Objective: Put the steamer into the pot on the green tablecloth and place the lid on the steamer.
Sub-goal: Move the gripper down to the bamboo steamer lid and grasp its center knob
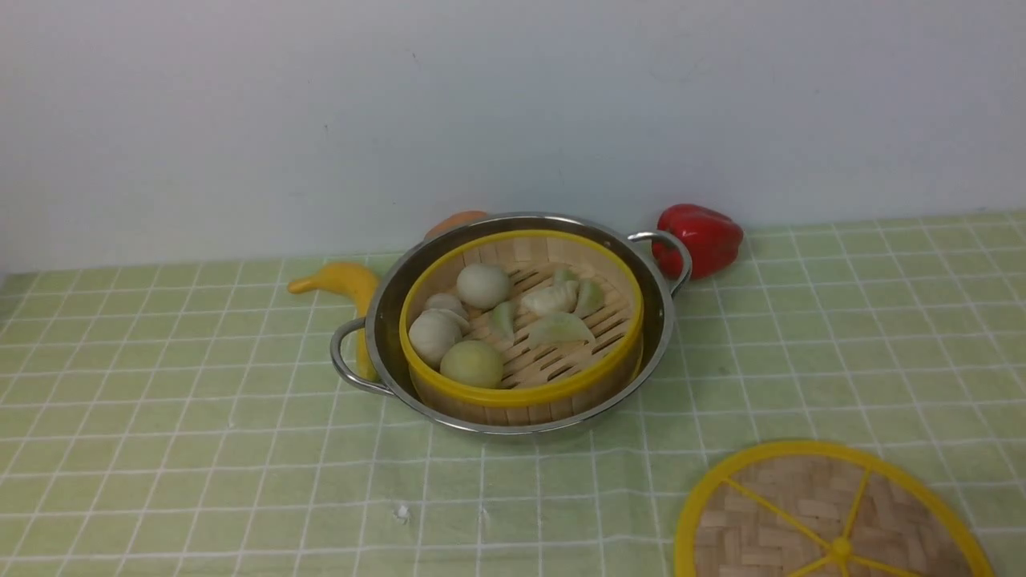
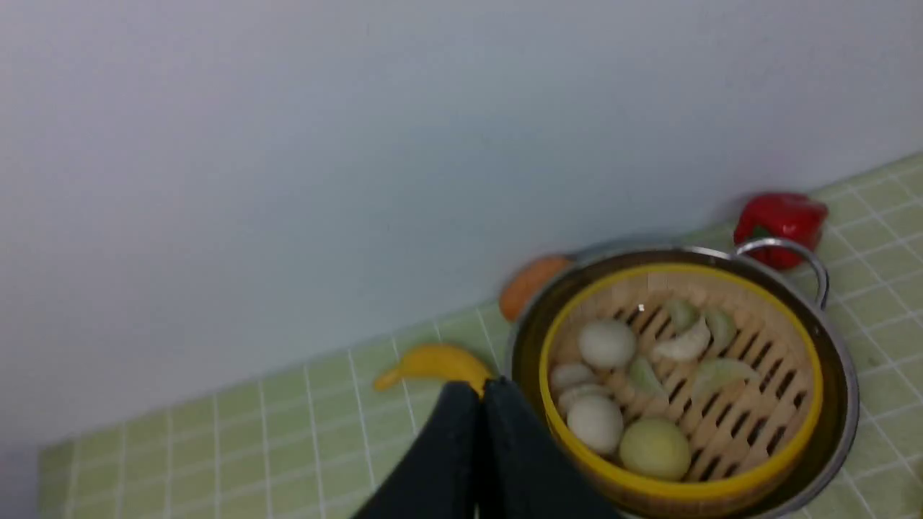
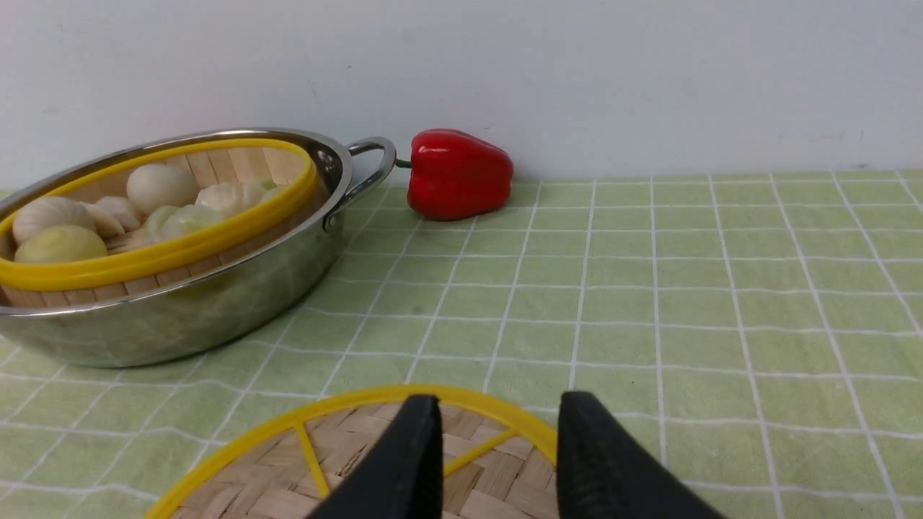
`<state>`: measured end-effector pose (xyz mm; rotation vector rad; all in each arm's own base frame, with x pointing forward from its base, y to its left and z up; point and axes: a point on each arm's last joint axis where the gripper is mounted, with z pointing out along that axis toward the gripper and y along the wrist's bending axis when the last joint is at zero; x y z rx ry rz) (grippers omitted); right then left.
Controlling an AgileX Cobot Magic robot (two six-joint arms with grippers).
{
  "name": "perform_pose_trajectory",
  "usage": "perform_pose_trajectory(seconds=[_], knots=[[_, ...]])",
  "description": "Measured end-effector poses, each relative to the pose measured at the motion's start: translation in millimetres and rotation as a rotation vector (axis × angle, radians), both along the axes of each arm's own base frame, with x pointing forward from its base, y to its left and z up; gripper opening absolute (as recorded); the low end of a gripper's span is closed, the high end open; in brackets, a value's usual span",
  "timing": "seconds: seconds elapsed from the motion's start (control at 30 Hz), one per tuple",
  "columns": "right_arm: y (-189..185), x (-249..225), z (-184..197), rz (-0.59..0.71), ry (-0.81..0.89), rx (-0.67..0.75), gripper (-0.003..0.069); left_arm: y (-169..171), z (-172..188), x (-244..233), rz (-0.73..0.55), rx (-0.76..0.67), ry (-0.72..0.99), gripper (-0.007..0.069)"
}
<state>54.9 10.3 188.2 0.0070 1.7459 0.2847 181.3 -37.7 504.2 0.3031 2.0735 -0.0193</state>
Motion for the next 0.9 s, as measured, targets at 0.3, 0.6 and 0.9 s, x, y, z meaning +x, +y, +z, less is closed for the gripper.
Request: perform_pose_trajectory(seconds=[0.3,0.6,0.9], knots=[[0.0,0.0,0.0,0.000,0.000,0.000,0.0244,50.4,-192.5,-56.7,0.284,-0.100,-0.088,0.0012],[0.0,0.0,0.0,0.000,0.000,0.000,0.0244,51.2,-309.6,-114.3,0.389,-0.069,-0.354,0.0022],[0.0,0.0,-0.1,0.000,0.001,0.000,0.0244,45.4,-322.8,-127.2,0.357,-0.061,-0.279,0.0034]])
